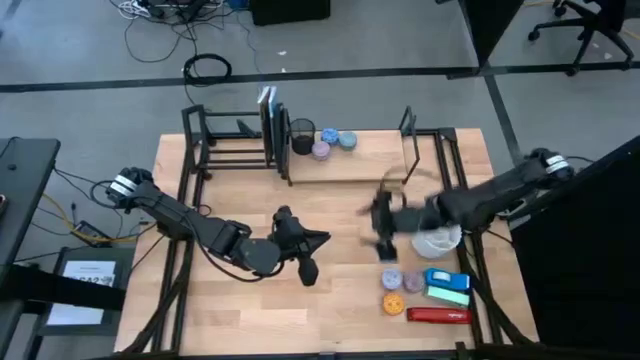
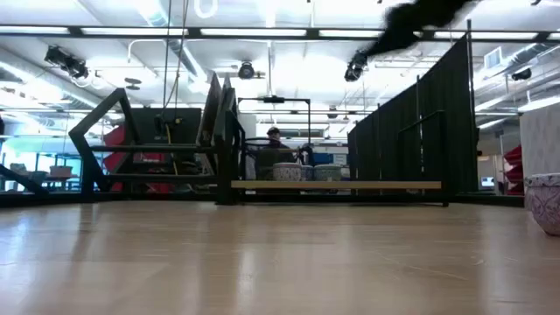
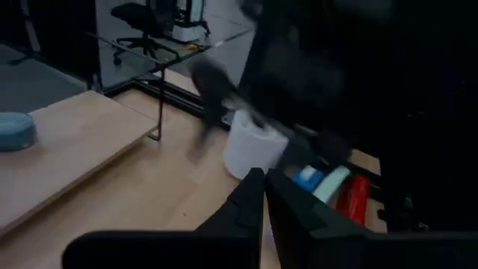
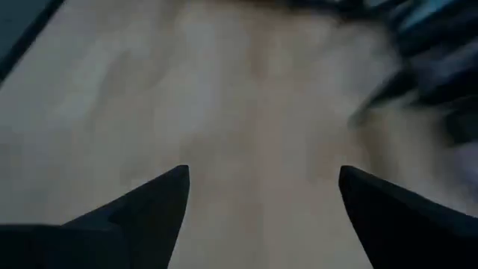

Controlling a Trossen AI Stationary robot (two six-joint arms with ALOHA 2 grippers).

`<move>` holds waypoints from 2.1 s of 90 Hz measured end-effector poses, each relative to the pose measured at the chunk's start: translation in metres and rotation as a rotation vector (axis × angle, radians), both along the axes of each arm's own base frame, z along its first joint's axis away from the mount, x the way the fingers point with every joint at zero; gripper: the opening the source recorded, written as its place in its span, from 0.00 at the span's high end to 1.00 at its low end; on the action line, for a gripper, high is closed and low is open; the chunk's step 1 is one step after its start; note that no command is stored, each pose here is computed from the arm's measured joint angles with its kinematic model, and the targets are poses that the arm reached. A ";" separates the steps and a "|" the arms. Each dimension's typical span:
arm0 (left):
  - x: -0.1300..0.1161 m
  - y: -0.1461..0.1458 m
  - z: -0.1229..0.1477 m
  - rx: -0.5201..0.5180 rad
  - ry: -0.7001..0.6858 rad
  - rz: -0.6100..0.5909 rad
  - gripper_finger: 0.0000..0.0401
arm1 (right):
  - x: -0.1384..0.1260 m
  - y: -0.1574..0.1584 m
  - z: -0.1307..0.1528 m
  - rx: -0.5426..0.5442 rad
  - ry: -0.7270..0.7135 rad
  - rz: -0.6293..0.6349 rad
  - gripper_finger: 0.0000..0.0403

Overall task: Stock shelves
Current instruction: Remove the green scented candle from the shelf

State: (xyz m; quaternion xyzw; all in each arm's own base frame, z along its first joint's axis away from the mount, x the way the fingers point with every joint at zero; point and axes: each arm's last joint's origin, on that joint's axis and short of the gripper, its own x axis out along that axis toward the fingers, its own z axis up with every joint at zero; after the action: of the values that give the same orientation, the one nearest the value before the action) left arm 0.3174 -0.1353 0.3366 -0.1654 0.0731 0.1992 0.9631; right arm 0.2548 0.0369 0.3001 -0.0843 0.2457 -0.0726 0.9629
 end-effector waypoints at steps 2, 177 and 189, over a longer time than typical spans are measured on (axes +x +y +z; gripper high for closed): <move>0.000 0.001 0.000 0.002 -0.001 0.011 1.00 | 0.002 -0.010 0.006 0.000 -0.016 -0.016 0.23; 0.016 0.083 -0.024 0.024 0.303 0.065 0.91 | 0.046 -0.293 -0.122 0.178 0.460 -0.362 0.35; 0.016 0.083 -0.024 0.024 0.304 0.065 0.91 | 0.041 -0.287 -0.116 0.197 0.502 -0.355 0.35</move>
State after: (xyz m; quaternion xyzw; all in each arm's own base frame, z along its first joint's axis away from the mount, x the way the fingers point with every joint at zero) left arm 0.3331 -0.0524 0.3122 -0.1239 0.2105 0.2538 0.9359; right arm 0.2954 -0.2499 0.1838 0.0384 0.4920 -0.1923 0.8482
